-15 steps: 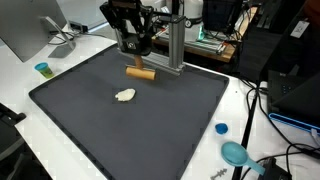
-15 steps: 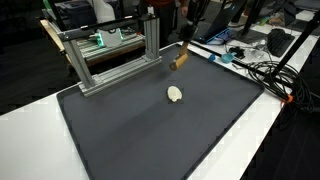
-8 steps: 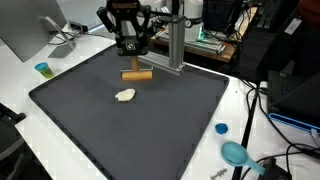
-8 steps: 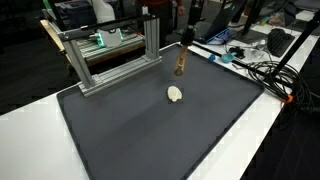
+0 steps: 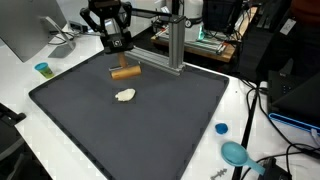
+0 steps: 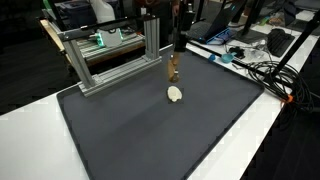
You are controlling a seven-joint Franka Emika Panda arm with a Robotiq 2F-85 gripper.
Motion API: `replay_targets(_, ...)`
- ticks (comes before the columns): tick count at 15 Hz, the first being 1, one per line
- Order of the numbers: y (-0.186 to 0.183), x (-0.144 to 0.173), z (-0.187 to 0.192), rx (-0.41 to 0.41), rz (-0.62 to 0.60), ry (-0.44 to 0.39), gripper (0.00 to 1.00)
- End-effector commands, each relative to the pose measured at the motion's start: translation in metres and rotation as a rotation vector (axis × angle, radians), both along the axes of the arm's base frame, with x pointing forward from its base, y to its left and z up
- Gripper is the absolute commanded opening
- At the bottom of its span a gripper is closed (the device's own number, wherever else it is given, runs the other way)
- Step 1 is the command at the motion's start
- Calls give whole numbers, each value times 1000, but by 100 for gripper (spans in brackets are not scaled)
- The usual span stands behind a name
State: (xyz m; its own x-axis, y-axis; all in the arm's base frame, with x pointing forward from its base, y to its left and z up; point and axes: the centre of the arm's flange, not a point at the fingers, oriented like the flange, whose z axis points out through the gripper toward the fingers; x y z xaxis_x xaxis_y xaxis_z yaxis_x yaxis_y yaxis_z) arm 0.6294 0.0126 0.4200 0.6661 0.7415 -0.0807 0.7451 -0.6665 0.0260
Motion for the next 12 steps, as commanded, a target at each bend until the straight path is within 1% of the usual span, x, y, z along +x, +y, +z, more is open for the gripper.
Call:
replay_targets(1,2,0,-1,0,2,1,46)
replay_targets(4,6,0,-1,0,4,2,46)
replay_targets(5,10,-2,-1,3,-1,-25,21)
replay_targets(8,20,-2,-8,34,36,-122,21)
replay_targets(9,22,-2,-10,55,70,-152,21)
replay_targets(10,23,-3,-12,43,77,-156,21)
replay_targets(11,23,-5,-14,58,98,-139,21)
replay_targets(12,21,-8,-16,55,131,-114,21)
